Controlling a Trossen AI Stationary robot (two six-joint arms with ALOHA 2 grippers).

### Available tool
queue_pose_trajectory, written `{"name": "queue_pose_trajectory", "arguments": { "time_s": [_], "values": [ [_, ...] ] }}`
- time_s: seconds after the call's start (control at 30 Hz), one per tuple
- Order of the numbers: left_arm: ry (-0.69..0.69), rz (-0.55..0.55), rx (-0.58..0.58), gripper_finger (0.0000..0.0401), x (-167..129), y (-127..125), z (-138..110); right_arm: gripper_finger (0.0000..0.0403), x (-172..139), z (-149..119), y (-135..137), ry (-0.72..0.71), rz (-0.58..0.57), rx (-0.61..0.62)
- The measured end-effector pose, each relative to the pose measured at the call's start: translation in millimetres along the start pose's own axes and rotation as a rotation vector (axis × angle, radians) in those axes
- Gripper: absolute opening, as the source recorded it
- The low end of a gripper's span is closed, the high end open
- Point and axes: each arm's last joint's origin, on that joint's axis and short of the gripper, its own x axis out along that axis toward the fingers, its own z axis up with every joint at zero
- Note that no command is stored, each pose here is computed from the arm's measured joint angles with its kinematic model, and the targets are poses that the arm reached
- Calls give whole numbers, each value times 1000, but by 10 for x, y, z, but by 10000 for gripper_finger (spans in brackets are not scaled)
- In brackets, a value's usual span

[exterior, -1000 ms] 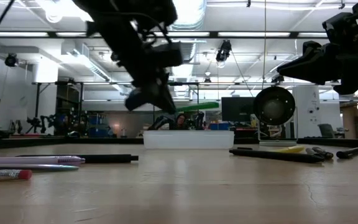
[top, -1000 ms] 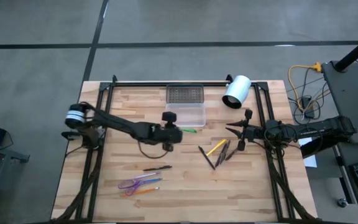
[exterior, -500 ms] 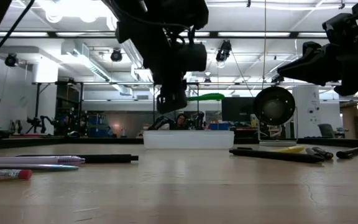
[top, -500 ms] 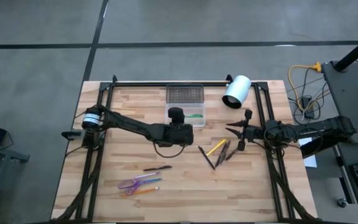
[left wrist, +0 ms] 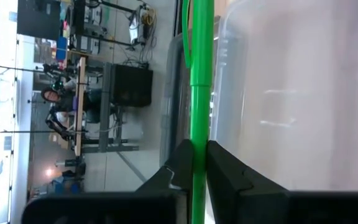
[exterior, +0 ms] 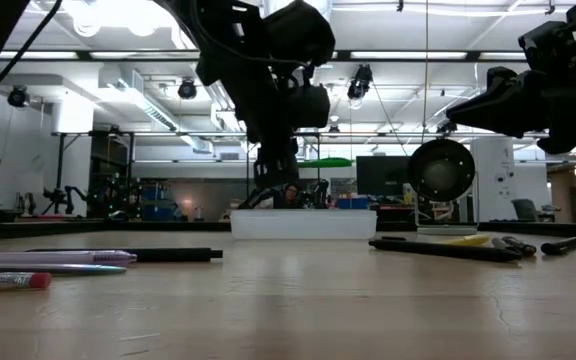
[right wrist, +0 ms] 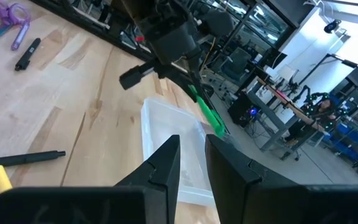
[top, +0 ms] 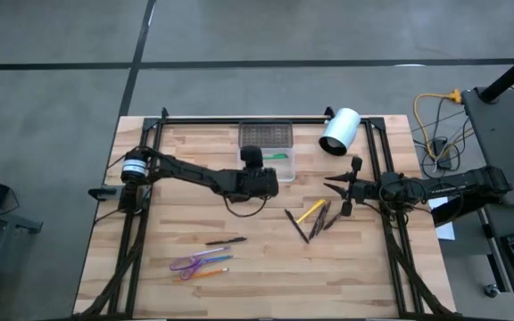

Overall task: Pick & place school supplies into a supply box
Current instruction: Put the green pen into the black box, then put the black pen into the black box

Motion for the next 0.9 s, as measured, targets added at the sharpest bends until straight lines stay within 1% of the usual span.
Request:
{"name": "queue_pose_trajectory", "arguments": {
  "time_s": [0.33, 0.73, 0.9],
  "values": [
    [4, 2, -5, 56, 22, 19, -6, 68, 0, 0, 0, 0, 0, 1],
    [3, 2, -6, 61, 15, 23, -4, 68, 0, 0, 0, 0, 0, 0],
    [-6, -3, -2, 61, -30, 25, 3, 68, 0, 0, 0, 0, 0, 1]
  ]
}}
